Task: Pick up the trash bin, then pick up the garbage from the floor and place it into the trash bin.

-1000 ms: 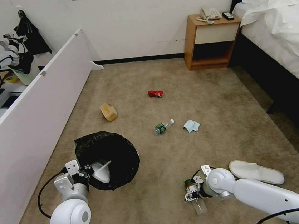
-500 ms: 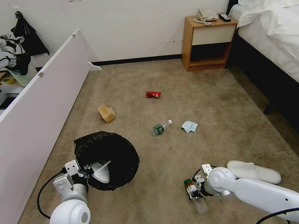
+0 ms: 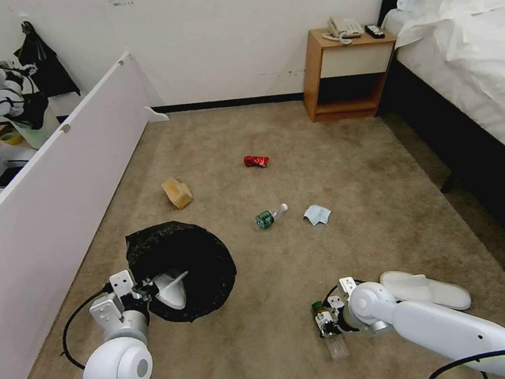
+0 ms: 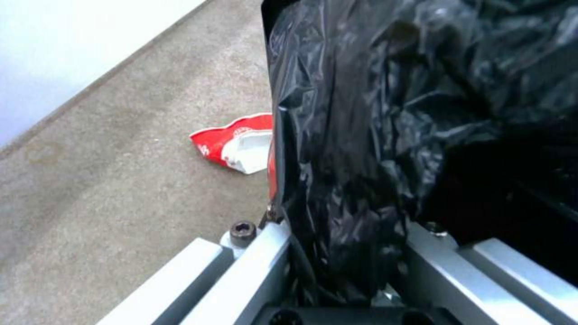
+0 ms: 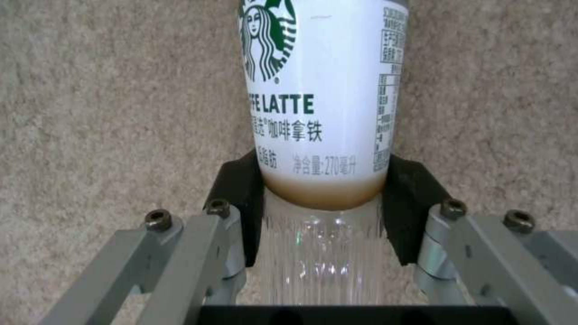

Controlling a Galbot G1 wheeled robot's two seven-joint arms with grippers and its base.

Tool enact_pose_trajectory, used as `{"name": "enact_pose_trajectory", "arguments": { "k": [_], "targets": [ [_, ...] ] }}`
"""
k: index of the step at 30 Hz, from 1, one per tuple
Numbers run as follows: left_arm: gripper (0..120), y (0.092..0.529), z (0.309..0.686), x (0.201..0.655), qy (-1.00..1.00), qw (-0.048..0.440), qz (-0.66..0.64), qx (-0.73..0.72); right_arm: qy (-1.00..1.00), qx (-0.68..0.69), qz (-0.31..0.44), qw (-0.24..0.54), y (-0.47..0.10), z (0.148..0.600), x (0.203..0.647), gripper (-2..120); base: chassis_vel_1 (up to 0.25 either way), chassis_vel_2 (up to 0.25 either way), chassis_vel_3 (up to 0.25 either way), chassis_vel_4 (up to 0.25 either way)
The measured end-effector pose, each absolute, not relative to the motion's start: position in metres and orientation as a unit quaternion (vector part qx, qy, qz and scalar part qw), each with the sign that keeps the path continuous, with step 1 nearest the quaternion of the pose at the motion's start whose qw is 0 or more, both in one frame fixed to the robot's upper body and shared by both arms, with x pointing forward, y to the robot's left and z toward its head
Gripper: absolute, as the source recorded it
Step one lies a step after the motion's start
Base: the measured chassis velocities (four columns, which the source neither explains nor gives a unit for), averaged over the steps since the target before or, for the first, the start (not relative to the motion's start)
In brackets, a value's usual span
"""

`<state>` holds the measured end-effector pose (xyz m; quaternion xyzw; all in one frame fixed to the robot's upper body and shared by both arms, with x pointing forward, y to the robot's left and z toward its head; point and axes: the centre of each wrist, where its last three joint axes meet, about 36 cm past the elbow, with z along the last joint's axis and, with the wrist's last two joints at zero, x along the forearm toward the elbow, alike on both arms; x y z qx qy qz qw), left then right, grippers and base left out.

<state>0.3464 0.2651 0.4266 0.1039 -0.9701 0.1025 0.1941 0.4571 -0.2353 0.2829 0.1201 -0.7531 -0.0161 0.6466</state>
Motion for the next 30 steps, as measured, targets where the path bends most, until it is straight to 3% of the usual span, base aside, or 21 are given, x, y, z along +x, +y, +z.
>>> {"name": "enact_pose_trajectory", "arguments": {
  "k": [5, 11, 19, 23, 30],
  "targets": [
    [0, 0.262, 0.426, 0.346, -0.970, 0.195, 0.102, 0.099, -0.756, 0.118, -0.017, 0.643, -0.242, 0.287, 0.454, 38, 0.000, 0.000, 0.000, 0.000],
    [0, 0.258, 0.427, 0.344, -0.971, 0.199, 0.098, 0.092, -0.776, 0.111, -0.020, 0.620, -0.262, 0.314, 0.449, 27, 0.000, 0.000, 0.000, 0.000],
    [0, 0.250, 0.424, 0.339, -0.970, 0.210, 0.093, 0.078, -0.832, 0.072, 0.003, 0.549, -0.317, 0.382, 0.421, 25, 0.000, 0.000, 0.000, 0.000],
    [0, 0.241, 0.420, 0.337, -0.969, 0.221, 0.090, 0.066, -0.877, 0.031, 0.050, 0.477, -0.369, 0.444, 0.400, 25, 0.000, 0.000, 0.000, 0.000],
    [0, 0.232, 0.415, 0.333, -0.964, 0.242, 0.100, 0.049, -0.926, 0.033, 0.081, 0.368, -0.370, 0.508, 0.395, 25, 0.000, 0.000, 0.000, 0.000]
  ]
}}
